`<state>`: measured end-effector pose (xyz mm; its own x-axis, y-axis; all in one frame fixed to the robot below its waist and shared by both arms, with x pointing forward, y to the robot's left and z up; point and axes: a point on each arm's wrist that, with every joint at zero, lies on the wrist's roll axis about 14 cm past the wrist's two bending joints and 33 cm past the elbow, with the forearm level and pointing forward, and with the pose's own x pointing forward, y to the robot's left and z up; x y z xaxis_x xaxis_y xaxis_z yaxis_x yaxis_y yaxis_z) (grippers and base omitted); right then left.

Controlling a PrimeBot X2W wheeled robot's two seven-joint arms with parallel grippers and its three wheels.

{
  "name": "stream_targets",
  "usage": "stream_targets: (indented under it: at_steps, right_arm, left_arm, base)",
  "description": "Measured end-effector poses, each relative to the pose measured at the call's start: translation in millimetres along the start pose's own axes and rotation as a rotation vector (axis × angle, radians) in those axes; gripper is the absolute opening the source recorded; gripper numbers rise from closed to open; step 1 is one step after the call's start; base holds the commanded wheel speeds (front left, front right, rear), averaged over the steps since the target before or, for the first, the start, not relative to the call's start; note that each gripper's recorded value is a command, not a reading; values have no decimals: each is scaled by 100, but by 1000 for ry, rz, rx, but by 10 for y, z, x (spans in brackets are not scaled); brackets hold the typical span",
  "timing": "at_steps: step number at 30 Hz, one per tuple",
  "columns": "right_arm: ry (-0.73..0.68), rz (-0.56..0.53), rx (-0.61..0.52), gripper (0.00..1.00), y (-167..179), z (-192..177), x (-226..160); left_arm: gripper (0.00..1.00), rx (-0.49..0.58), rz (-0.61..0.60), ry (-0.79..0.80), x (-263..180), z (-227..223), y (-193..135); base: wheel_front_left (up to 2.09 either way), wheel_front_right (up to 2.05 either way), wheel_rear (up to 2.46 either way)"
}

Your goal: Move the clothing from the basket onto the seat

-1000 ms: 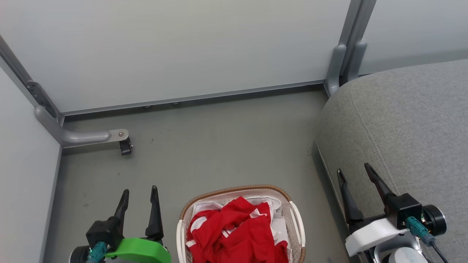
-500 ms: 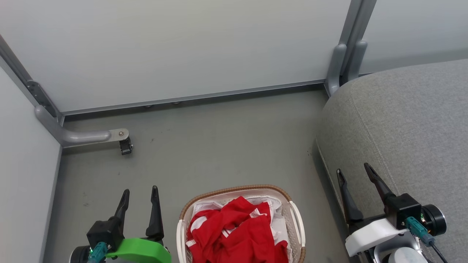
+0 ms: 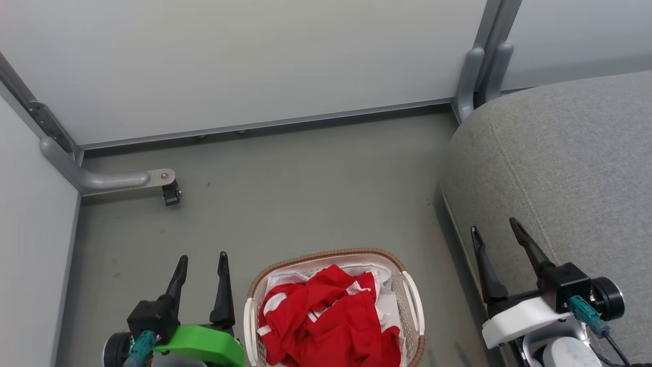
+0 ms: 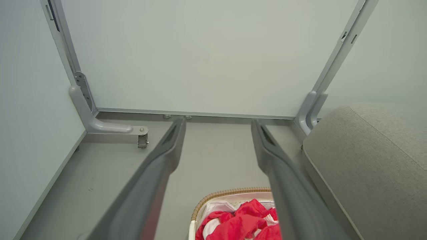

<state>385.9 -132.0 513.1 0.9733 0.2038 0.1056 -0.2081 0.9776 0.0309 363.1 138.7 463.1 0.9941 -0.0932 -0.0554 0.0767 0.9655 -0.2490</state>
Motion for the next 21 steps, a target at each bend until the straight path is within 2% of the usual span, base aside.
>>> stream_targets:
  at_steps: [6,12,17,21]
  right_arm:
    - [-6,-25,-1,100,-118,-19,161]
    - [-15,-72,7,100,-326,-70,398]
    - [-1,-93,14,100,-444,-220,607]
    - [10,-105,33,100,-521,-366,772]
  left_arm:
    - [100,54,-105,32,254,-95,-230]
    - [100,105,-207,122,619,-383,-413]
    - [100,177,-292,268,843,-870,-505]
    - [100,247,-336,458,863,-1451,-430]
  base:
    - [0,0,0]
    - [0,0,0]
    - [0,0,0]
    - [0,0,0]
